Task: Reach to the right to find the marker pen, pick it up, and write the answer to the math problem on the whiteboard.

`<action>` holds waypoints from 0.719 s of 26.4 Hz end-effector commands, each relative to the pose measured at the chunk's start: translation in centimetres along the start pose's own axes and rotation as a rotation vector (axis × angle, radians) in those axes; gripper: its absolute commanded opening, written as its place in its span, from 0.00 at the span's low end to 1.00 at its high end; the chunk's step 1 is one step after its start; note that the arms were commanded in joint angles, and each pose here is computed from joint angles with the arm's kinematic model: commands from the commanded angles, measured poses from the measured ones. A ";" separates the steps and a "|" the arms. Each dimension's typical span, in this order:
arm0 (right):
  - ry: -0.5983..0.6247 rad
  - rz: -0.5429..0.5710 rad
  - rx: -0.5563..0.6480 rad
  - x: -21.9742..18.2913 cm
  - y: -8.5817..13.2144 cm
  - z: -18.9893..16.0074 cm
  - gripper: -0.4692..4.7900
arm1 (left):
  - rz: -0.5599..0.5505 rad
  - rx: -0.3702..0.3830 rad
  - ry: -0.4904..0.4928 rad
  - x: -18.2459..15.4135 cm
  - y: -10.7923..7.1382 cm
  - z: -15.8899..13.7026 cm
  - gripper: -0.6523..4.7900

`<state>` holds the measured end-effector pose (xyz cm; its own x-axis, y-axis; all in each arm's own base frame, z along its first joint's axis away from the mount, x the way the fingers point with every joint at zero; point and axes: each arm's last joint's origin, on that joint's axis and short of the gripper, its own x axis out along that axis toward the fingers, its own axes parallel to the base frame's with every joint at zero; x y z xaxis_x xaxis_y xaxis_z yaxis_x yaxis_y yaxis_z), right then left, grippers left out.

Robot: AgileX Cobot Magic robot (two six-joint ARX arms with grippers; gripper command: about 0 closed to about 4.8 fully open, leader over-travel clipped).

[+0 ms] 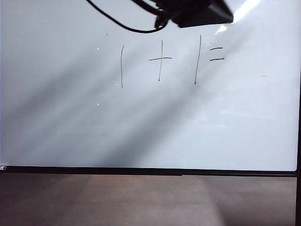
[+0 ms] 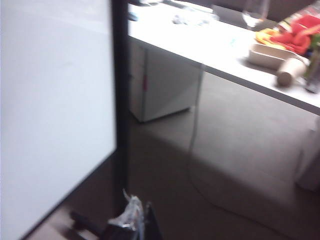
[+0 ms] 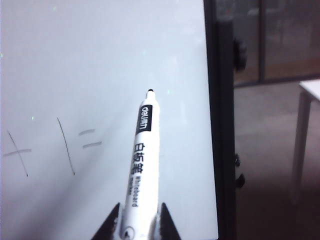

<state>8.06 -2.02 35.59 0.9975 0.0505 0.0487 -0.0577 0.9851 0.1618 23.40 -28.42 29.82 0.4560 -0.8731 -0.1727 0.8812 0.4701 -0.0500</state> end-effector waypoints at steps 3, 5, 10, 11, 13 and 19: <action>0.005 0.058 0.002 1.0 0.0 -0.7 0.08 | 0.153 -0.003 -0.035 -1.1 3.8 0.5 0.11; 0.013 0.083 0.005 1.3 0.1 -0.9 0.08 | 0.263 -0.010 -0.036 -1.5 5.1 0.5 0.11; 0.046 0.125 0.019 3.2 0.4 -1.2 0.08 | 0.412 -0.018 -0.050 -2.4 7.3 0.6 0.11; 0.048 0.130 0.020 3.6 0.5 -1.3 0.08 | 0.420 -0.014 -0.071 -2.5 7.5 0.8 0.11; 0.059 0.139 0.023 4.5 0.8 -1.5 0.08 | 0.424 -0.002 -0.132 -2.6 7.6 1.4 0.11; 0.089 0.188 0.020 7.3 2.5 -2.4 0.08 | 0.418 0.033 -0.295 -2.9 7.5 3.0 0.11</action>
<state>14.83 0.83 33.62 0.9661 0.2547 -0.0434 -0.2419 0.9508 0.1937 29.15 -22.81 32.16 0.7872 -0.6138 0.0597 0.6154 0.7882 -0.0113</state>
